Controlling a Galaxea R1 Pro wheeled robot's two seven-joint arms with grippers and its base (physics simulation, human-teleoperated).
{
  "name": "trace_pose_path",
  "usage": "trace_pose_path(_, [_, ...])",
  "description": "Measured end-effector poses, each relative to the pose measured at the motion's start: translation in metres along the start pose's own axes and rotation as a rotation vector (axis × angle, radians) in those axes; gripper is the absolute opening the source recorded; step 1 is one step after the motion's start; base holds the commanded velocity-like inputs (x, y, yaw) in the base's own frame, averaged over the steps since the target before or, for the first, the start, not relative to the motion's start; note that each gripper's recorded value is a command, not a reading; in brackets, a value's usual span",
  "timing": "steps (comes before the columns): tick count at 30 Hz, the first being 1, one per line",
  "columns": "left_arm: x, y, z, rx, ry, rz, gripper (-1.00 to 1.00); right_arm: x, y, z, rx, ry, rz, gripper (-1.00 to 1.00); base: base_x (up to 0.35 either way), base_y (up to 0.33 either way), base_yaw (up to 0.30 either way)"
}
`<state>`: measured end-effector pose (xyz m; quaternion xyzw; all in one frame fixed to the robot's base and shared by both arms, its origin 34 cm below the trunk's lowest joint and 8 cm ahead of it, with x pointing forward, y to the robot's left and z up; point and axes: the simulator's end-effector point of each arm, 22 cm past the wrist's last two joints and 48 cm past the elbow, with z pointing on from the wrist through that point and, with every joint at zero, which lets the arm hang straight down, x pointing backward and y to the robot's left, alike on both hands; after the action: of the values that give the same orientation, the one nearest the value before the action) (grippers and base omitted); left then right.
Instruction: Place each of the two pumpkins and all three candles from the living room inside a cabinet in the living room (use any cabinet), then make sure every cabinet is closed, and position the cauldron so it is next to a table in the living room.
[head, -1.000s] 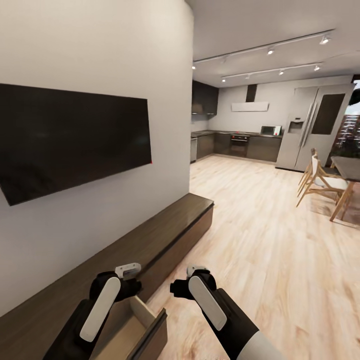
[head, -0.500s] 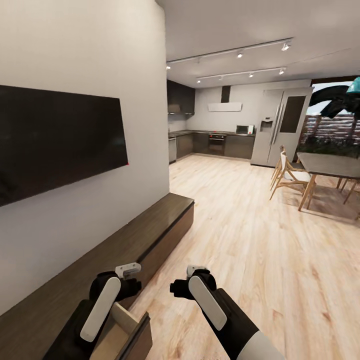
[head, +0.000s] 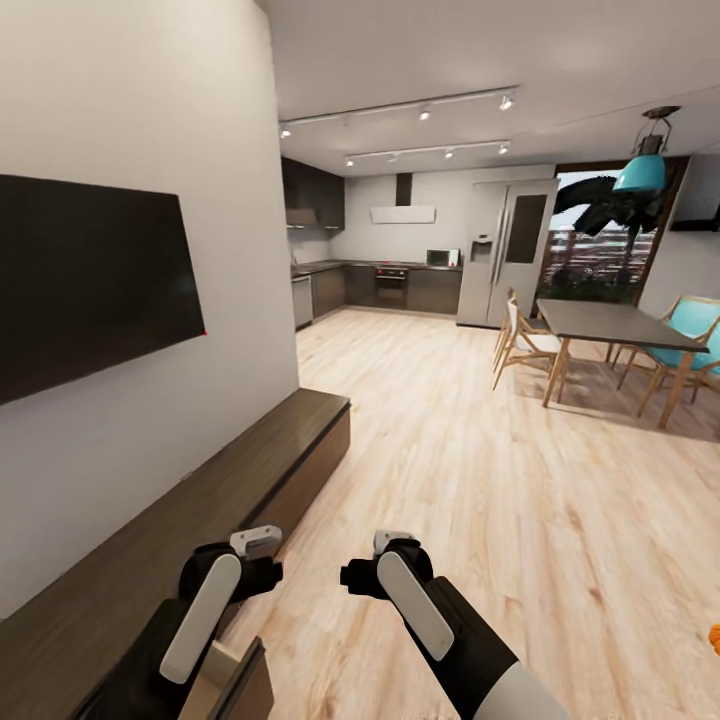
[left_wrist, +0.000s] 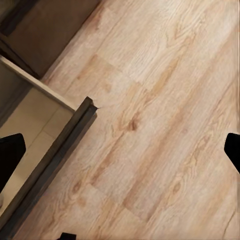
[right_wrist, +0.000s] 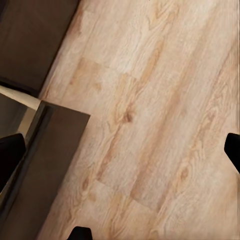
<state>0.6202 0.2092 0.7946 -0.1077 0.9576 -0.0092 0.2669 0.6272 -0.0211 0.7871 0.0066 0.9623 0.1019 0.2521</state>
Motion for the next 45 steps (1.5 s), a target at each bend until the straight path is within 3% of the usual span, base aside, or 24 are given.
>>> trace_pose_path(45, [-0.0006,0.0026,0.0003,-0.002,0.0,-0.005,1.0,0.0026,-0.0087,0.0036,0.019,0.007,0.005,1.0,0.0,0.0,-0.281])
